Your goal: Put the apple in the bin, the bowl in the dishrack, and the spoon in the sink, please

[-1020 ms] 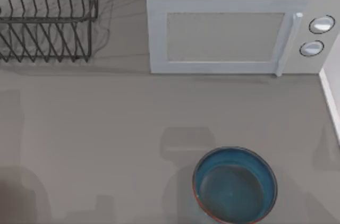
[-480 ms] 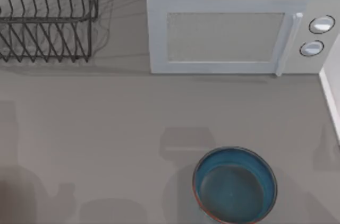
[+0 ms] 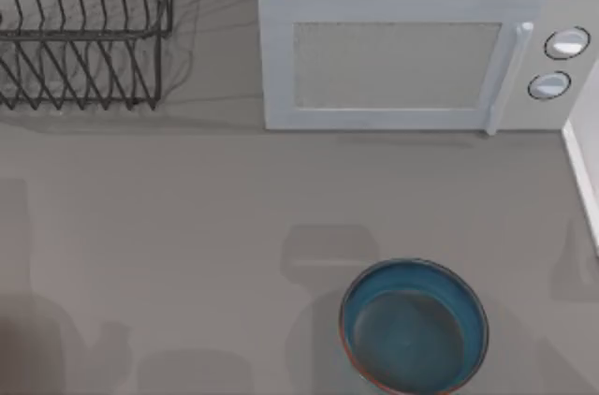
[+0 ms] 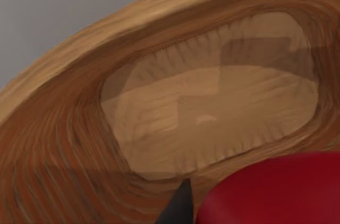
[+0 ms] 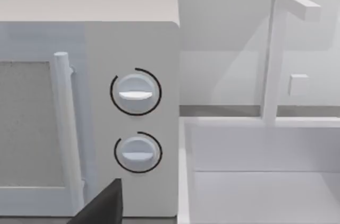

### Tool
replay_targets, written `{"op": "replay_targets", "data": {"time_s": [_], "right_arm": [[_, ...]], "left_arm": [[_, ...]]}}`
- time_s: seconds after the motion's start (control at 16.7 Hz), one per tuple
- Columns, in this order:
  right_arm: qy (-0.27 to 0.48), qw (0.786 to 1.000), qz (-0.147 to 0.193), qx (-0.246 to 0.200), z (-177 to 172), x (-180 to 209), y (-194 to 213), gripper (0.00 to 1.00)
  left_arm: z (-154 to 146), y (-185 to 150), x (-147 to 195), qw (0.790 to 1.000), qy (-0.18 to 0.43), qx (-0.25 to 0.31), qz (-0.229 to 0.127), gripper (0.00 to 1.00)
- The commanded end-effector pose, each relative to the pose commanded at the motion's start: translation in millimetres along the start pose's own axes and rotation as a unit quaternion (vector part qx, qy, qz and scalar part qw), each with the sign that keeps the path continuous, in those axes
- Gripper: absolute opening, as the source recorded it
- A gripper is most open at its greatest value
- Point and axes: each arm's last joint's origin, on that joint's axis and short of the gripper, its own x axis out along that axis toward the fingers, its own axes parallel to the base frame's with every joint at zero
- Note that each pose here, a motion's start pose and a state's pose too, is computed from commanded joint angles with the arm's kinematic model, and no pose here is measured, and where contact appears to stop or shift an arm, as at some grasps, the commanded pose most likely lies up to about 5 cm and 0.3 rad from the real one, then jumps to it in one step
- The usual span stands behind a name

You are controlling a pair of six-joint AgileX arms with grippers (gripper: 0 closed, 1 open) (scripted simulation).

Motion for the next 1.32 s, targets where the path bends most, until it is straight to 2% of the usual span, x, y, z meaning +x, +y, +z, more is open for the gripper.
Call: {"op": "replay_targets", "data": {"time_s": [0.54,1.14,1.32], "right_arm": [[0.0,1.0,0.0,0.0,0.0,0.0,0.0,1.0],[0.0,1.0,0.0,0.0,0.0,0.0,0.0,1.0],[0.0,1.0,0.0,0.0,0.0,0.0,0.0,1.0]], "left_arm": [[0.0,0.0,0.0,1.0,0.0,0.0,0.0,0.98],[-0.1,0.1,-0.2,1.0,0.0,0.001,-0.001,1.0],[-3.8,4.8,-1.8,0.999,-0.009,0.037,-0.037,1.0]]}}
